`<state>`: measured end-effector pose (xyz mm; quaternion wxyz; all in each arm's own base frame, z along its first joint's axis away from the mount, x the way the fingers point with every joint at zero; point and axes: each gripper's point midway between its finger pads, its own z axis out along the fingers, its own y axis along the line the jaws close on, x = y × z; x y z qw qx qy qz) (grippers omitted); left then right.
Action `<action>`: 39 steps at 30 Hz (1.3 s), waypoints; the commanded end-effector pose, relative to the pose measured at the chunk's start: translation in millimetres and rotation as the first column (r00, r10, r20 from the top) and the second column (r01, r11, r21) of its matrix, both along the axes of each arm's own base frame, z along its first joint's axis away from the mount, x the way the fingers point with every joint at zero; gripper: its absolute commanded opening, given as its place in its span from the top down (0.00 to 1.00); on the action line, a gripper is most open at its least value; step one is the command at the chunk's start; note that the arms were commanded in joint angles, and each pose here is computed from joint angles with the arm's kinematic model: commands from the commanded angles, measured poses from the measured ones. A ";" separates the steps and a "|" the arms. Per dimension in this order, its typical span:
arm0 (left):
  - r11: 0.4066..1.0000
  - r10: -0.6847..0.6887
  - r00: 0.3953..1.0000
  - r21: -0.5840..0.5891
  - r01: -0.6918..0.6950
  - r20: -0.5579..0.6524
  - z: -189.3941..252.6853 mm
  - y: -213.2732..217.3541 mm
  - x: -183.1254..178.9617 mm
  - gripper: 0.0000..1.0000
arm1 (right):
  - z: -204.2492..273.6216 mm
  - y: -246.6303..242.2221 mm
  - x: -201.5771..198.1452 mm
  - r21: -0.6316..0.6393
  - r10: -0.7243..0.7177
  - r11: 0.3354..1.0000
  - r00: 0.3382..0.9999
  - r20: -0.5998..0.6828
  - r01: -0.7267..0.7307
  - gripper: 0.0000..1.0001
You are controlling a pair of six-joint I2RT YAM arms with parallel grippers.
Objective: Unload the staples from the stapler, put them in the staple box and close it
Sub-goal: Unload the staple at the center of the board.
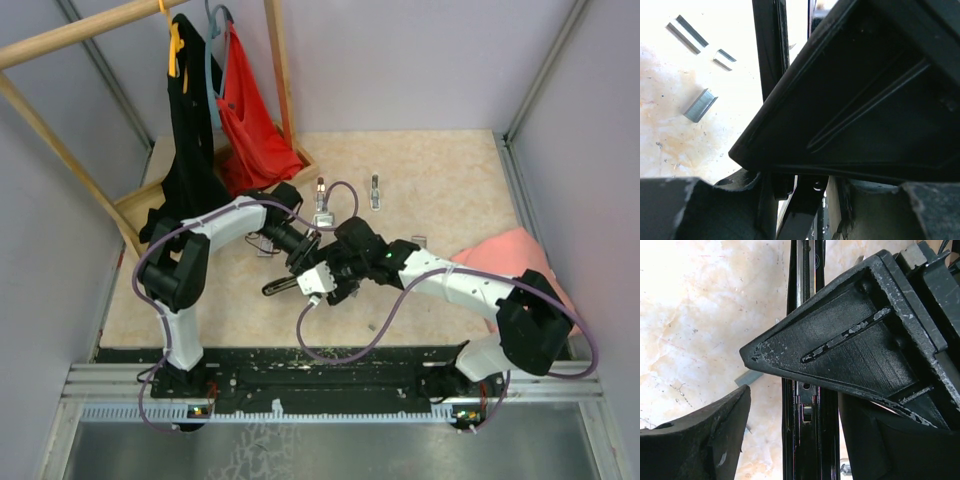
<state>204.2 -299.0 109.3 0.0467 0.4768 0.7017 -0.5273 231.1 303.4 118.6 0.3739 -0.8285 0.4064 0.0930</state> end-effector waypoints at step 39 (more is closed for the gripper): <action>0.996 0.050 0.977 -0.086 -0.033 0.207 62.9 10.2 33.4 0.00 | 50.2 16.4 5.7 0.133 -0.048 0.990 0.996 0.079 0.038 1.00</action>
